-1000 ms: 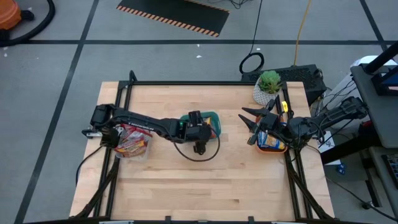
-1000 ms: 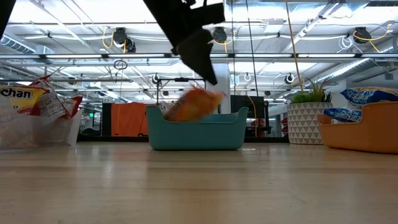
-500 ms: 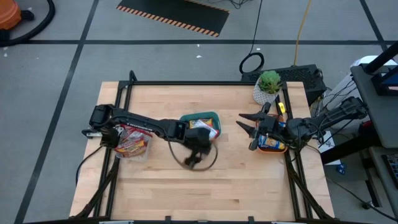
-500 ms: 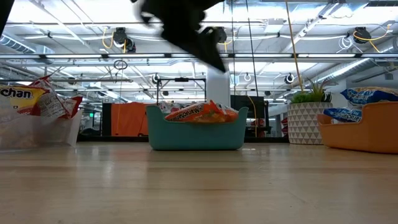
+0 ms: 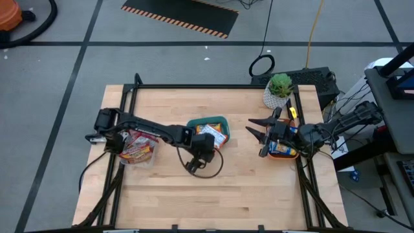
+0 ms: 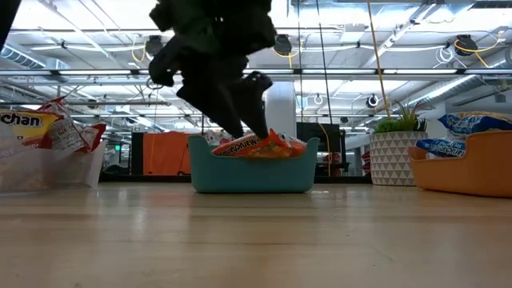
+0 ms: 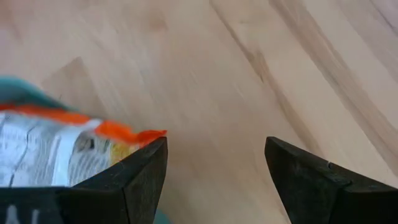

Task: Sort Maruchan noodles
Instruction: Put the orange noodle pack into the green bin, then return to Home Position

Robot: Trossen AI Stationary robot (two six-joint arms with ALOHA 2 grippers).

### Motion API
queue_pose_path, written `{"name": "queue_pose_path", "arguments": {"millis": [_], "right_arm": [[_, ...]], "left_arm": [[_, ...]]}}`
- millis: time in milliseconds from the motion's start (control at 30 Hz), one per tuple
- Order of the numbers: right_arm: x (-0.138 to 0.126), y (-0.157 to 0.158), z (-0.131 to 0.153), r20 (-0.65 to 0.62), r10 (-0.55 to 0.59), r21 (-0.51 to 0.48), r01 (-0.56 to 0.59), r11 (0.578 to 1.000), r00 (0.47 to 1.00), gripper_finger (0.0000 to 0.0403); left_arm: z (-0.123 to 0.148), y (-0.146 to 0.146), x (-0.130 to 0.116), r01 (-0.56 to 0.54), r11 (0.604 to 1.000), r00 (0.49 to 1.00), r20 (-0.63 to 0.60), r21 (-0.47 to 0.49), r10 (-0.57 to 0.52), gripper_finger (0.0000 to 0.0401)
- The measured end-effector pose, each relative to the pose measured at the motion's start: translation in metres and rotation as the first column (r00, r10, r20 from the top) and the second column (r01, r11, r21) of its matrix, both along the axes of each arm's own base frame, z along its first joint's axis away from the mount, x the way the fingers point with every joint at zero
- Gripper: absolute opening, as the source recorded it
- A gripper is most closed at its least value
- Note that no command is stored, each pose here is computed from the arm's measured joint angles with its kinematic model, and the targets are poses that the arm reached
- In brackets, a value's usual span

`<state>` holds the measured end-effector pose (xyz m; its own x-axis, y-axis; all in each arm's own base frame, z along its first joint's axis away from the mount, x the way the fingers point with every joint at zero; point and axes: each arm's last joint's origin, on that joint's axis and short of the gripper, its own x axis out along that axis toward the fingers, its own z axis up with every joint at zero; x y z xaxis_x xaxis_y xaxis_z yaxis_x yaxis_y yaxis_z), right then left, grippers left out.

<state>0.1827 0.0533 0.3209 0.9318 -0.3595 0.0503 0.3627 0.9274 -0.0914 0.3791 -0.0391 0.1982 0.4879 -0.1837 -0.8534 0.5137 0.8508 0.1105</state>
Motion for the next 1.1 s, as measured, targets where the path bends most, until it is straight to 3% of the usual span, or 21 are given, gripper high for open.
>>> {"name": "queue_pose_path", "arguments": {"millis": [133,267,400,467,567,800,1000,1100], "right_arm": [[0.0,0.0,0.002,0.015,-0.001,0.003,0.001,1.0,1.0,0.0125],[0.0,0.0,0.002,0.016,-0.002,-0.007,0.002,1.0,1.0,0.0125],[0.0,0.0,0.002,0.017,-0.003,-0.008,0.003,1.0,1.0,0.0125],[0.0,0.0,0.002,0.017,-0.002,-0.008,0.002,1.0,1.0,0.0125],[0.0,0.0,0.002,0.022,0.001,0.006,-0.001,1.0,1.0,0.0125],[0.0,0.0,0.0,0.007,0.008,0.022,-0.008,1.0,1.0,0.0125],[0.005,0.008,-0.007,-0.071,0.244,-0.051,-0.248,0.967,0.967,0.0125],[0.009,0.012,-0.008,-0.062,0.325,-0.053,-0.328,0.943,0.944,0.0125]], "left_arm": [[-0.009,0.012,-0.005,-0.003,0.998,0.999,-0.054,-0.057,0.0,0.0275],[-0.008,0.02,-0.003,-0.047,0.999,0.998,-0.029,-0.018,0.047,0.0275],[-0.004,0.038,0.008,-0.19,0.978,0.977,0.119,0.089,0.179,0.0275],[-0.001,0.049,0.011,-0.289,0.952,0.948,0.168,0.097,0.27,0.0275],[0.001,0.06,0.012,-0.353,0.932,0.925,0.177,0.079,0.335,0.0275],[0.014,0.051,0.005,-0.296,0.95,0.944,0.185,0.105,0.273,0.0275],[0.061,0.032,-0.007,-0.245,0.966,0.917,0.344,0.078,0.204,0.0275],[0.084,0.033,-0.02,-0.302,0.953,0.882,0.388,0.028,0.268,0.0275]]}}
